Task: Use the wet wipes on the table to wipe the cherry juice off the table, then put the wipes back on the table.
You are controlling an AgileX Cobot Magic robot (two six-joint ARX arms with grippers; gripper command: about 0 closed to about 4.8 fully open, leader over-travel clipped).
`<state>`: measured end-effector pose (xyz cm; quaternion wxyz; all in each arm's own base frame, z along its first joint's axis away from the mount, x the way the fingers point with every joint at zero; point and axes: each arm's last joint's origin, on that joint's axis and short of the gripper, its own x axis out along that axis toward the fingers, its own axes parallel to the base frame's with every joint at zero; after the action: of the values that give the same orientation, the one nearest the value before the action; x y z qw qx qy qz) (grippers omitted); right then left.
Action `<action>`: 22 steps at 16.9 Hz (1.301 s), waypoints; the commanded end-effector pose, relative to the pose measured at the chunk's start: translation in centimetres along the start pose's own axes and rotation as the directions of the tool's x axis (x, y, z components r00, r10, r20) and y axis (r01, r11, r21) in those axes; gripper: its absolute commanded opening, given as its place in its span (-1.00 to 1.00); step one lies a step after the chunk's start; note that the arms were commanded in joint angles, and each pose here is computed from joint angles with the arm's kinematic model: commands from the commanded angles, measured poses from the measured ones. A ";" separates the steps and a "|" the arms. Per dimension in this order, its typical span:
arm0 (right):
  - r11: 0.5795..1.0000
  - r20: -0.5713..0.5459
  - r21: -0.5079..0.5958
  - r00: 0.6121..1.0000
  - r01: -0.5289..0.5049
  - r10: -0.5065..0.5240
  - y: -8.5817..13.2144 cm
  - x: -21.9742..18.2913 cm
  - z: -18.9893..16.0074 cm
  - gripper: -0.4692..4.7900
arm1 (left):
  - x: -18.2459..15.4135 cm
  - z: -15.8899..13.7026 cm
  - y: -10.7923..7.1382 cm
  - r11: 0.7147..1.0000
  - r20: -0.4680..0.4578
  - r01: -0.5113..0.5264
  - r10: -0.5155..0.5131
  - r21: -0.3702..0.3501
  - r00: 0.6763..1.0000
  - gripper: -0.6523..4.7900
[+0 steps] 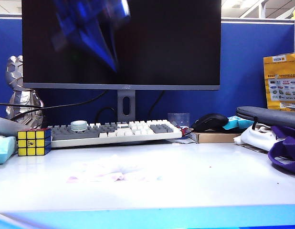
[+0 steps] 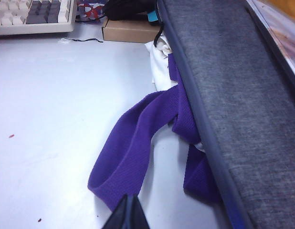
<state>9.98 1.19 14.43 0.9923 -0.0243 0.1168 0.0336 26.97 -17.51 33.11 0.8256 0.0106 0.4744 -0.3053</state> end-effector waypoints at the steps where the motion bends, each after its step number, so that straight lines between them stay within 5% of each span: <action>1: 1.000 0.009 0.002 1.000 0.001 -0.001 0.0 0.0 0.0 -0.82 | -5.7 0.4 -0.7 0.993 0.262 -0.117 0.108 0.018 0.959 -0.78; 3: 1.000 0.009 0.002 1.000 0.001 -0.001 0.0 0.0 0.0 -0.82 | -10.2 0.0 0.0 0.989 0.427 -0.142 0.144 -0.036 0.893 -0.78; 7: 1.000 0.009 0.002 1.000 0.001 -0.001 0.0 0.0 0.0 -0.82 | -16.7 -2.0 1.5 0.965 0.596 -0.224 0.260 -0.135 0.759 -0.78; 9: 1.000 0.009 0.002 1.000 0.001 -0.001 0.0 0.0 0.0 -0.82 | -20.2 -4.7 2.3 0.930 0.688 -0.305 0.360 -0.207 0.630 -0.78; 12: 1.000 0.009 0.002 1.000 0.001 -0.001 0.0 0.0 0.0 -0.82 | -21.8 -7.4 2.8 0.904 0.751 -0.334 0.414 -0.269 0.515 -0.78; 14: 1.000 0.009 0.002 1.000 0.001 -0.001 0.0 0.0 0.0 -0.82 | -20.4 -9.2 3.5 0.896 0.750 -0.341 0.429 -0.284 0.503 -0.78; 18: 1.000 0.009 0.002 1.000 0.001 -0.001 0.0 0.0 0.0 -0.82 | -13.4 -14.0 6.1 0.895 0.711 -0.278 0.446 -0.349 0.544 -0.78; 22: 1.000 0.009 0.002 1.000 0.001 -0.001 0.0 0.0 0.0 -0.82 | -10.0 -19.8 7.7 0.882 0.757 -0.197 0.469 -0.427 0.456 -0.78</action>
<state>9.98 1.19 14.43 0.9923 -0.0243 0.1168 0.0336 12.18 -0.37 28.33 0.9871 -0.1443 0.0617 -0.0301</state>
